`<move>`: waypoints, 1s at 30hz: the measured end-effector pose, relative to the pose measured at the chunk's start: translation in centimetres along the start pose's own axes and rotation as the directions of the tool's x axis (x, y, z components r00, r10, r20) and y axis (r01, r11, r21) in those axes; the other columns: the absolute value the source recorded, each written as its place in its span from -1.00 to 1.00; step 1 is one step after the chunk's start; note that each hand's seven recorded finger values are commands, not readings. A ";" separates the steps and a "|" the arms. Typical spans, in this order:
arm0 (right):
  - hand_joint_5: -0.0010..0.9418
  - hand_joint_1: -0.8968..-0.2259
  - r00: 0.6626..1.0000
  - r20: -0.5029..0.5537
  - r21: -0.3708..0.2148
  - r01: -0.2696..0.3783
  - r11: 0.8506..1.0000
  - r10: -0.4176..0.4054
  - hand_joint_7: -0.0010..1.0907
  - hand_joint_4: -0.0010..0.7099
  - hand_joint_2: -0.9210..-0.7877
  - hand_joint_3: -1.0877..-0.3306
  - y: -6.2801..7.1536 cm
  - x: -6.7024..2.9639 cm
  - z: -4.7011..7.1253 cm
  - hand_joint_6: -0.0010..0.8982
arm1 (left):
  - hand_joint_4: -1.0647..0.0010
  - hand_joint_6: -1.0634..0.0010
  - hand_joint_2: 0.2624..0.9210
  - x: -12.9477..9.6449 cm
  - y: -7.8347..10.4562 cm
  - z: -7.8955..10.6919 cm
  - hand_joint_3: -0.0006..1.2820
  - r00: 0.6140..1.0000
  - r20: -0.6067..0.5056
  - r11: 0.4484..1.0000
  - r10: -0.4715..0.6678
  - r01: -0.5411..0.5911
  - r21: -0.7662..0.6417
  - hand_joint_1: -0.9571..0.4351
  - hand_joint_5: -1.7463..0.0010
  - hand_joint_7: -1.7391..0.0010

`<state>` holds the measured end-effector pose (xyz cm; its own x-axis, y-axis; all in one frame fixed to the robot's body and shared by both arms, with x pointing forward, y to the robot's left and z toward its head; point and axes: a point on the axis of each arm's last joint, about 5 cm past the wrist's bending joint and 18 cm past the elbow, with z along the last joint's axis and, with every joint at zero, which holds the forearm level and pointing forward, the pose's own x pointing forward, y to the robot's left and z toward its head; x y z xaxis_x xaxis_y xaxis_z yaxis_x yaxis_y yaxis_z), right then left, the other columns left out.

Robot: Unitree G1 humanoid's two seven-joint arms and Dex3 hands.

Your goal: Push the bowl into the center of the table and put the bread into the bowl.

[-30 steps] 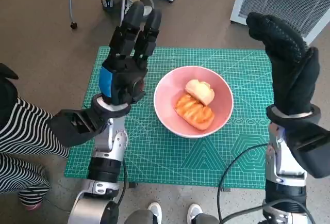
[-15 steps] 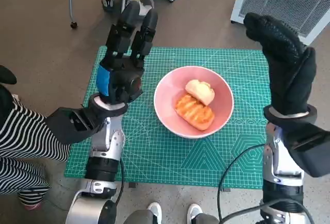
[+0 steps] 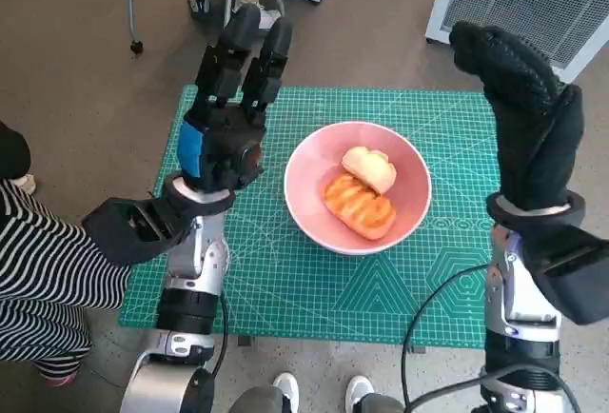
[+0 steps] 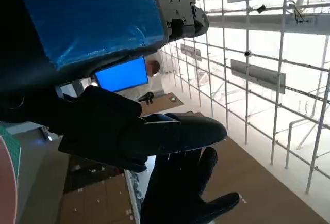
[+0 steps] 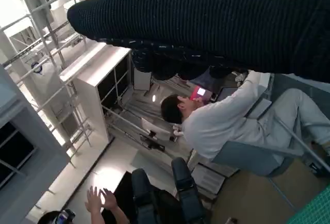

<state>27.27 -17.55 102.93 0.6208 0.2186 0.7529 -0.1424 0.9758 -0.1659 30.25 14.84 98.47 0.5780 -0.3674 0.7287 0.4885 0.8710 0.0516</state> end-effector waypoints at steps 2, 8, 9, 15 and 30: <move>-0.99 -0.36 1.000 0.000 0.000 0.000 1.000 0.000 -0.24 -0.58 -1.00 -0.07 0.0 0.00 0.0 -0.86 | 0.88 1.00 1.00 0.0 0.0 0.0 -0.40 1.000 0.000 1.000 0.000 0.000 0.001 -0.65 0.99 0.58; -0.99 -0.37 1.000 0.000 0.000 0.000 1.000 0.000 -0.24 -0.58 -1.00 -0.07 0.0 0.00 0.0 -0.86 | 0.88 1.00 1.00 0.0 0.0 0.0 -0.41 1.000 0.000 1.000 -0.001 0.001 0.000 -0.64 0.99 0.59; -0.99 -0.37 1.000 0.000 -0.001 0.000 1.000 0.000 -0.24 -0.58 -1.00 -0.07 0.0 0.00 0.0 -0.86 | 0.86 1.00 1.00 0.0 0.0 0.0 -0.46 1.000 0.000 1.000 -0.001 0.001 0.000 -0.62 0.99 0.57; -0.99 -0.36 1.000 0.007 -0.002 -0.002 1.000 0.002 -0.25 -0.57 -1.00 -0.07 0.0 0.05 0.1 -0.86 | 0.80 1.00 1.00 0.1 0.0 0.0 -0.65 1.000 -0.003 1.000 0.010 -0.010 -0.005 -0.55 0.97 0.51; -0.99 -0.38 1.000 0.016 -0.005 -0.004 1.000 0.004 -0.25 -0.57 -1.00 -0.06 0.0 0.03 0.3 -0.84 | 0.71 1.00 0.99 0.3 0.0 0.1 -0.83 0.999 -0.011 0.999 0.032 -0.032 0.015 -0.34 0.97 0.46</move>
<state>27.05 -17.50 103.14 0.6079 0.2226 0.7622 -0.1411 0.9749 -0.1722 30.35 14.76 98.78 0.6006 -0.3429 0.7222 0.4603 0.8869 0.0383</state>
